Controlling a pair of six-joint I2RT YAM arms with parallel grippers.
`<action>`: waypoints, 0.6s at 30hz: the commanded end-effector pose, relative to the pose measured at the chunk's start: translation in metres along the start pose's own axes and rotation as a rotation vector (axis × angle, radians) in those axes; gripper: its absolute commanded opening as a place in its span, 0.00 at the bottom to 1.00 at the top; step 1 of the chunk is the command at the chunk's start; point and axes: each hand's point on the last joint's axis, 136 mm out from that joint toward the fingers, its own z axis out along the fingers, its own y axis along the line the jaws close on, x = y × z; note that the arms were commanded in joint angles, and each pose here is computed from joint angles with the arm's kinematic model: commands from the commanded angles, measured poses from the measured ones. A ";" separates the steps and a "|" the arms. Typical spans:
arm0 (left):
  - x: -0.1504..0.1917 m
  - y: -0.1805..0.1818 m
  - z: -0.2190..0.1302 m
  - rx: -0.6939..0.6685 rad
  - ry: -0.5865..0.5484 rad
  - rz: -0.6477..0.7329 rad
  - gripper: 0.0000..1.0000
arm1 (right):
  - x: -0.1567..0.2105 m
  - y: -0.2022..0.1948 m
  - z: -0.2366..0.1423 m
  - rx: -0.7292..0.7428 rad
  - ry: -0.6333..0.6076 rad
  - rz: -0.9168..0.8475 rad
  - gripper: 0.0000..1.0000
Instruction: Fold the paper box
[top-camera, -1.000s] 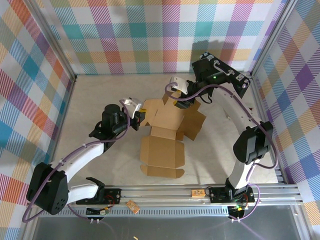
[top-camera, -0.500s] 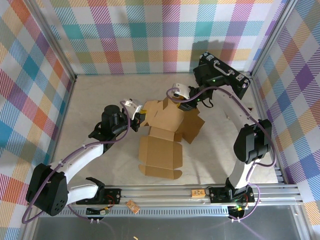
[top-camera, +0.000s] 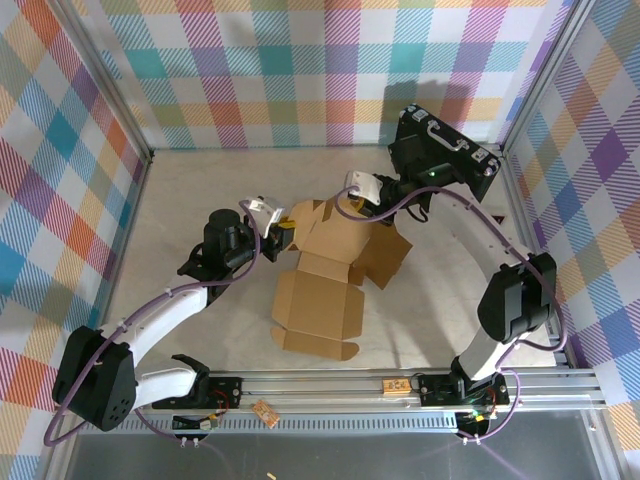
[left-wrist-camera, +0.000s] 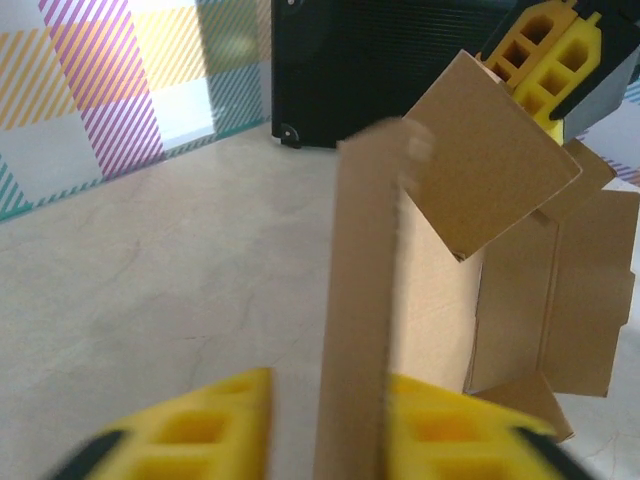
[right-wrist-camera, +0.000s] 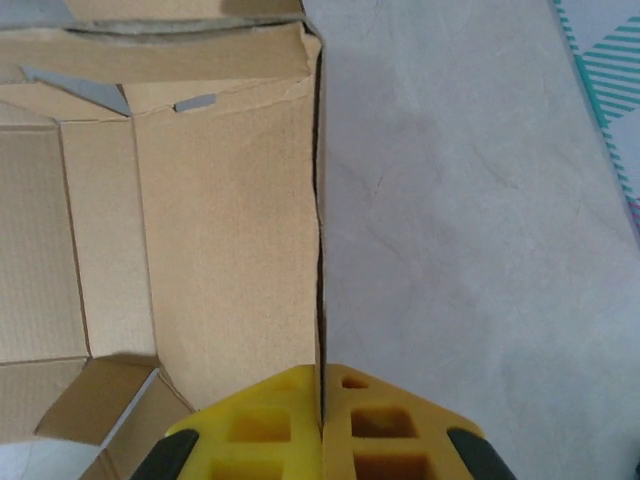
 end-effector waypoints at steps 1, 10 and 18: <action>-0.019 -0.002 -0.003 0.004 -0.051 -0.050 0.59 | -0.012 -0.002 -0.002 0.060 -0.010 -0.043 0.00; -0.057 0.021 -0.041 -0.175 -0.003 -0.340 0.80 | -0.016 0.003 0.018 0.153 0.030 -0.099 0.00; -0.035 0.047 -0.085 -0.386 -0.025 -0.558 0.86 | -0.028 0.023 0.043 0.232 0.033 -0.171 0.00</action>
